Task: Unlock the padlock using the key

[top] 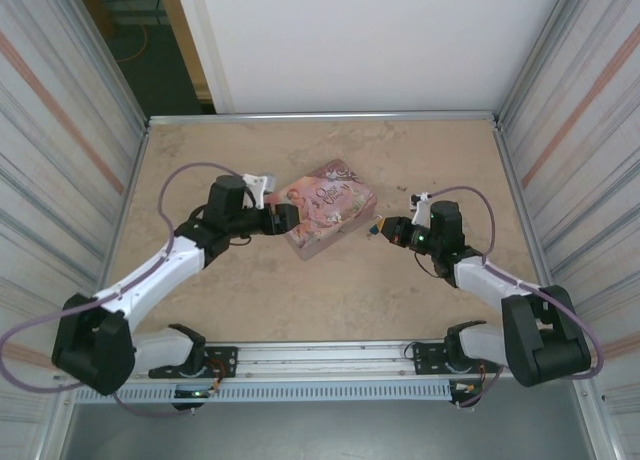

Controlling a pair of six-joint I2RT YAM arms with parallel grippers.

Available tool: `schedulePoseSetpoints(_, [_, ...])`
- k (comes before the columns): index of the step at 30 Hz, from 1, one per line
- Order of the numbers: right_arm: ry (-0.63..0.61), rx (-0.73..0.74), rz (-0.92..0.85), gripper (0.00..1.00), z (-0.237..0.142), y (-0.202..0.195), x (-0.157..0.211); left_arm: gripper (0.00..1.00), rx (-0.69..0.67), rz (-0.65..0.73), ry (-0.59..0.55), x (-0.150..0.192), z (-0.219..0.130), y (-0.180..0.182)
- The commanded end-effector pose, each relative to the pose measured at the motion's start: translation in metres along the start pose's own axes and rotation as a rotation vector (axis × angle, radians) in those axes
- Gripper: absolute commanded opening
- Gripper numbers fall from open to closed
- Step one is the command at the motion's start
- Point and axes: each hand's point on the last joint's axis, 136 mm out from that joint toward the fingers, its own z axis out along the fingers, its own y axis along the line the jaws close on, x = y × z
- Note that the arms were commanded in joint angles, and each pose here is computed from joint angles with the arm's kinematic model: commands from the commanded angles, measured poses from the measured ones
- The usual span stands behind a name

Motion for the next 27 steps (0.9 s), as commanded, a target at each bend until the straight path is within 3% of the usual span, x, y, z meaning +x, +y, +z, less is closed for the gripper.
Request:
schedulePoseSetpoints(1, [-0.020,0.007,-0.072,0.00,-0.006,0.010,-0.011,0.65,-0.082,0.049,-0.110,-0.009,-0.022,0.011])
schedulePoseSetpoints(13, [0.000,0.023,-0.122,0.00,-0.009,0.018,-0.010,0.84,-0.246,0.063,-0.329,-0.011,-0.093,0.045])
schedulePoseSetpoints(22, [0.017,0.043,-0.139,0.00,-0.010,0.021,-0.009,0.90,-0.304,0.066,-0.418,-0.013,-0.119,0.061])
schedulePoseSetpoints(27, [0.029,0.067,-0.150,0.00,-0.014,0.020,-0.008,0.99,-0.424,0.107,-0.443,-0.016,-0.138,0.072])
